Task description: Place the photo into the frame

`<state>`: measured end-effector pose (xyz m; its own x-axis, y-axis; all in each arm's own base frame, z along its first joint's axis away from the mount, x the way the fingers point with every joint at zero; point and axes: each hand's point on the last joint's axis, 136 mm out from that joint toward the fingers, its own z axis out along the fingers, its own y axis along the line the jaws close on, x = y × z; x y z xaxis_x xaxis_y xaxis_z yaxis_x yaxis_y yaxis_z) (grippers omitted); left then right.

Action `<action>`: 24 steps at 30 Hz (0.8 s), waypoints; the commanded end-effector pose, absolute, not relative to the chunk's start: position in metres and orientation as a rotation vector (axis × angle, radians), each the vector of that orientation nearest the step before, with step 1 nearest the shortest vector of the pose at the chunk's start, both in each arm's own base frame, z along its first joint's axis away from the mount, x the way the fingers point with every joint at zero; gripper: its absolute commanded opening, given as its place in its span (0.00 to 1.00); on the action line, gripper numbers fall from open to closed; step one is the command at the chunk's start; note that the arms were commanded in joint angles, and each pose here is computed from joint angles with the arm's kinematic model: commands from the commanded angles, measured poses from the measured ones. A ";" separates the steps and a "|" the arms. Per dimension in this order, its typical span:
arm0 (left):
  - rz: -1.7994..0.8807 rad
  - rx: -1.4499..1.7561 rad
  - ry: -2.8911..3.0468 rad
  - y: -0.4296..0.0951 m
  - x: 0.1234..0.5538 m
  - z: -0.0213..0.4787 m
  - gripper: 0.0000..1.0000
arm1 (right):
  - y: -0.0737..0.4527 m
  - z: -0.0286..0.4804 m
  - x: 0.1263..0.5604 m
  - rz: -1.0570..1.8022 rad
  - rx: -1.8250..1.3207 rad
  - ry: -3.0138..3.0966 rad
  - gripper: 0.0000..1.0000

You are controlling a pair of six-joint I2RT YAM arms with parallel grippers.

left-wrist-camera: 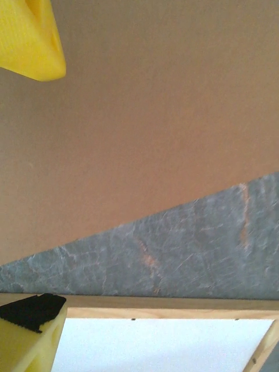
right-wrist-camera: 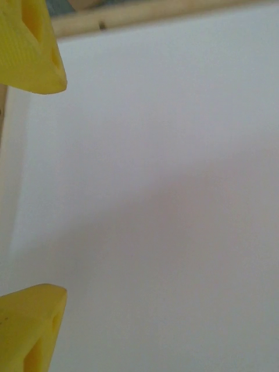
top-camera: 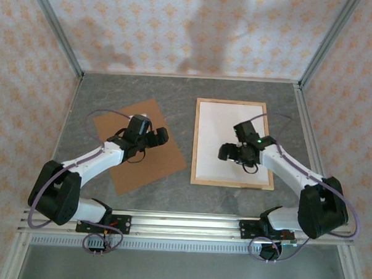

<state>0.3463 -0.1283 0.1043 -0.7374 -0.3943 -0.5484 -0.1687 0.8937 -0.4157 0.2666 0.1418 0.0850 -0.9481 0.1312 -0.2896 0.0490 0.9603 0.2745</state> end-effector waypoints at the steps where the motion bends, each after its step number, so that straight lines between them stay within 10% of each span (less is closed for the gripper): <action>1: -0.295 -0.475 2.350 -0.088 0.346 0.117 0.96 | 0.201 0.104 0.291 0.512 -0.102 2.712 0.84; 10: -0.163 -0.878 2.249 0.019 0.332 0.098 0.96 | 0.345 0.096 0.333 0.584 -0.349 2.637 0.84; 24: -0.020 -1.108 2.290 0.093 0.335 0.060 0.96 | 0.399 0.059 0.408 0.484 -0.288 2.631 0.88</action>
<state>0.3287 0.0921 0.0586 -0.4545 -0.7348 -0.5035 -0.7231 0.6344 -0.2732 0.3976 0.4031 0.0632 -0.8783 -0.1330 -0.4592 -0.3070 0.8931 0.3287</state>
